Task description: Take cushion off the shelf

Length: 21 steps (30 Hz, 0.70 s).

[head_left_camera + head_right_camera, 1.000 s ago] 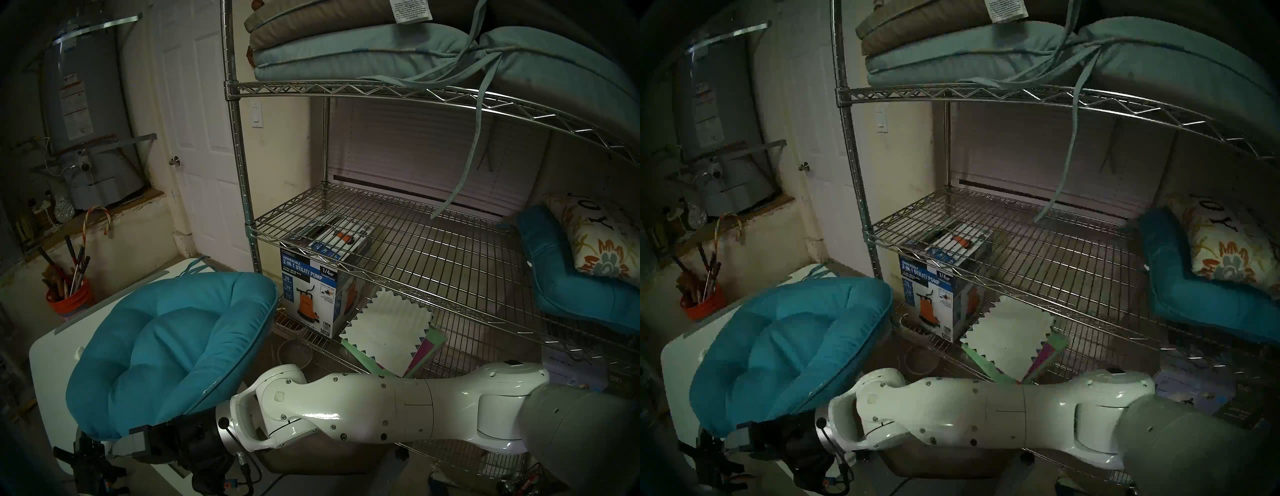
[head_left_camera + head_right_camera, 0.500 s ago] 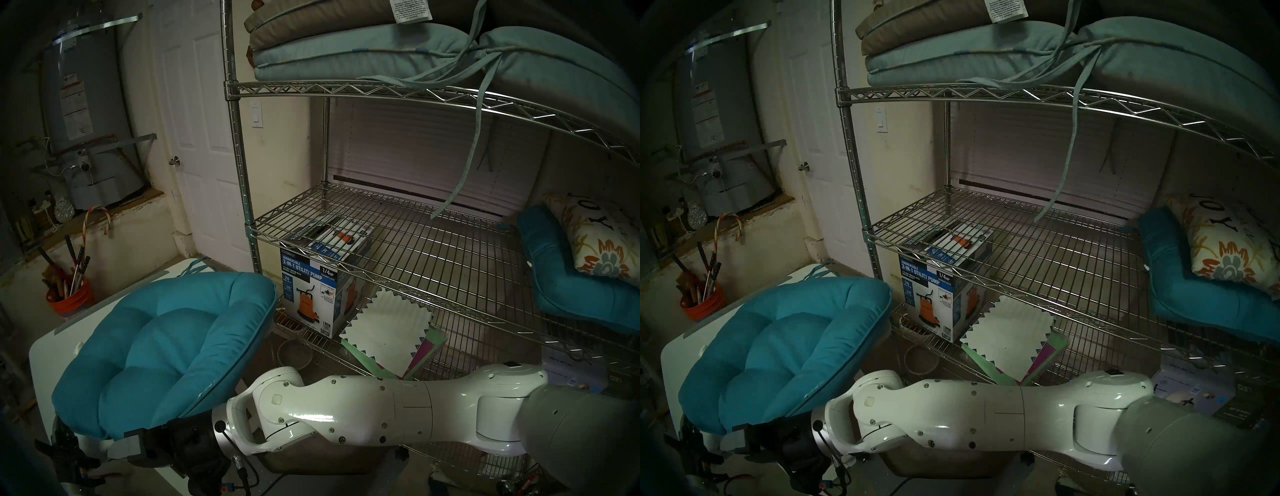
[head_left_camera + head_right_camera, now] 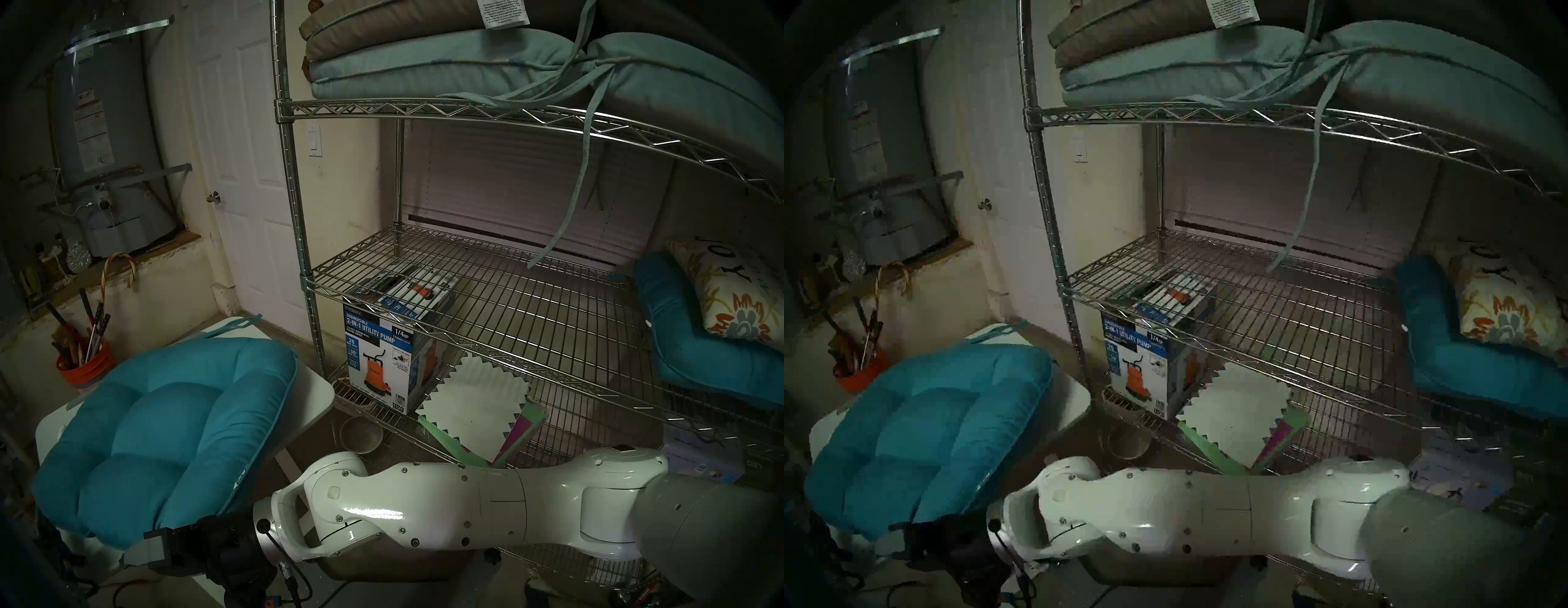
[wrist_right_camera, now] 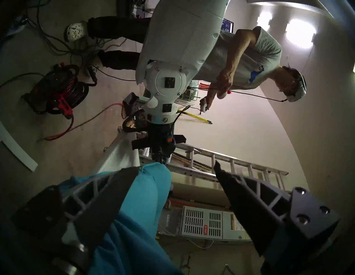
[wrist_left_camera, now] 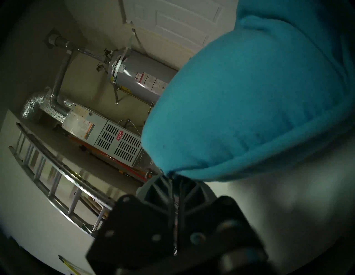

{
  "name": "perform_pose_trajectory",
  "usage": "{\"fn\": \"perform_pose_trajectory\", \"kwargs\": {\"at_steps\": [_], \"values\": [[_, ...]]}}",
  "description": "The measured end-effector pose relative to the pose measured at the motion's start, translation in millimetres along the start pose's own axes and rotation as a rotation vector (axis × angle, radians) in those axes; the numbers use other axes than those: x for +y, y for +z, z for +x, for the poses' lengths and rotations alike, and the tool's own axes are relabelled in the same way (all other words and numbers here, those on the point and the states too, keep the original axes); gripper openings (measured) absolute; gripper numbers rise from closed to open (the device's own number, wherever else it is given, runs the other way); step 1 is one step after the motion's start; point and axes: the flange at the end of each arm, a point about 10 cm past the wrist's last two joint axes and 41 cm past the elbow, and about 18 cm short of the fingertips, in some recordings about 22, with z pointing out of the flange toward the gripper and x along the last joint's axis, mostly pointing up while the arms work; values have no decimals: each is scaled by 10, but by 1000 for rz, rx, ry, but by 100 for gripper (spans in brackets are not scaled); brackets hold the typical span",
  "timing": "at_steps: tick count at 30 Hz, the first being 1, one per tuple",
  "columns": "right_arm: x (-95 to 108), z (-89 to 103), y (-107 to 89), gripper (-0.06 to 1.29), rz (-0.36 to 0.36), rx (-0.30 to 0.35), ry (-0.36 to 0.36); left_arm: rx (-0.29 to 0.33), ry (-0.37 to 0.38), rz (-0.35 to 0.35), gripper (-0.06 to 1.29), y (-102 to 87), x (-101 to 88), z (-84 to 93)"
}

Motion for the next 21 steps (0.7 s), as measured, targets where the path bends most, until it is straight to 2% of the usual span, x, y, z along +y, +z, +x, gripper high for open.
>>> {"fn": "perform_pose_trajectory", "kwargs": {"at_steps": [21], "values": [[-13, -4, 6, 117, 5, -2, 1, 32, -5, 5, 1, 125, -75, 0]]}}
